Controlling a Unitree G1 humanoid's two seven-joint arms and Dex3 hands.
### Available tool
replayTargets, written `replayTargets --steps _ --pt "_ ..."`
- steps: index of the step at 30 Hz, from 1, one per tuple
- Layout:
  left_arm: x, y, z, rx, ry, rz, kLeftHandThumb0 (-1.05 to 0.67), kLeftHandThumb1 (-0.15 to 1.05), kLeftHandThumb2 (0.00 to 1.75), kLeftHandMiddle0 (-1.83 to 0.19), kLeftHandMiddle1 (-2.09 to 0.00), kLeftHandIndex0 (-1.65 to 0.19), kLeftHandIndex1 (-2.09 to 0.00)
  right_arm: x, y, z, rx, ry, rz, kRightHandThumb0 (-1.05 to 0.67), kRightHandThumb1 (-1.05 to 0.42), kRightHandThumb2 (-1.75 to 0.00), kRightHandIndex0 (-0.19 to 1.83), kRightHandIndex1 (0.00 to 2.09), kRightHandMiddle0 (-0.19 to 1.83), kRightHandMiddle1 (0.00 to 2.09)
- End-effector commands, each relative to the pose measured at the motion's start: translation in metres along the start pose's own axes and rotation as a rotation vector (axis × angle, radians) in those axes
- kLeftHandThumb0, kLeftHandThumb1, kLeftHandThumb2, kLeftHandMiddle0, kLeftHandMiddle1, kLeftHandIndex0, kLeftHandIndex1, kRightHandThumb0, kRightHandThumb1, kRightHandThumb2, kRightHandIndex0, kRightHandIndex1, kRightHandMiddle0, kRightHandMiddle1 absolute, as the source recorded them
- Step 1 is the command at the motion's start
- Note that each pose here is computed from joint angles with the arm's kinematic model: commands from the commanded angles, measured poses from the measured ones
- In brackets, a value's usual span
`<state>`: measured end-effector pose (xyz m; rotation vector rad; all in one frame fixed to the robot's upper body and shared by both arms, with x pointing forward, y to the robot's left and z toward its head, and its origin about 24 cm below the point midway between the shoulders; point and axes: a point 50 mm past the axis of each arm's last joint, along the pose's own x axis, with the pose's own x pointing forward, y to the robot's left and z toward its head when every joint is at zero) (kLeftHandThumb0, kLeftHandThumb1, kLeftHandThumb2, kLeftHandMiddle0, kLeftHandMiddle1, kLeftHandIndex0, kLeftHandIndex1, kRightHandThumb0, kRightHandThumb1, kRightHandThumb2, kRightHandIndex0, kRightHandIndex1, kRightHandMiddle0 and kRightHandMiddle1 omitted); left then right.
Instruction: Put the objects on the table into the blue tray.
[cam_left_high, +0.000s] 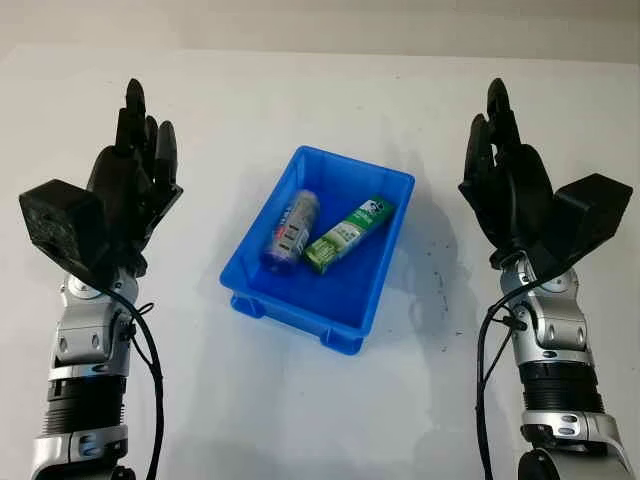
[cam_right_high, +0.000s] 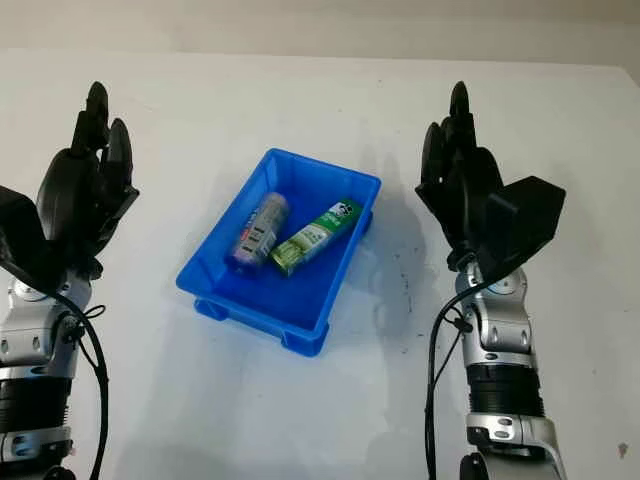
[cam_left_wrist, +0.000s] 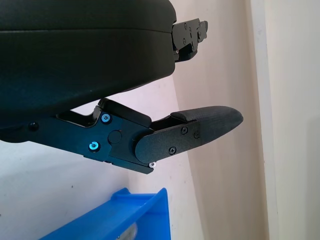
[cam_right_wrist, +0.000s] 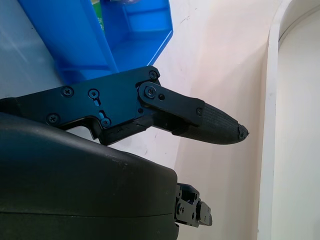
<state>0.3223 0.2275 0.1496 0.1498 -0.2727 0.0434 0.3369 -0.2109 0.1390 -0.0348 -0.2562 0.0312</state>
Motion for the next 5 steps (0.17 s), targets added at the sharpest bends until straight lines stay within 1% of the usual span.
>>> replayTargets --steps 1,5 --pt "-0.0030 -0.0039 -0.0050 0.003 0.016 -0.005 -0.75 1.05 0.67 0.19 0.00 0.19 0.00 -0.0001 0.0004 0.0050 0.005 -0.020 0.008 -0.70 -1.05 -0.74 -0.19 0.00 -0.19 0.00" --pt "-0.0058 -0.0078 -0.0097 -0.016 0.026 -0.006 -0.73 1.05 0.65 0.19 0.00 0.19 0.00 -0.0027 0.0011 0.0039 0.000 -0.011 0.014 -0.69 -1.05 -0.74 -0.19 0.00 -0.19 0.00"
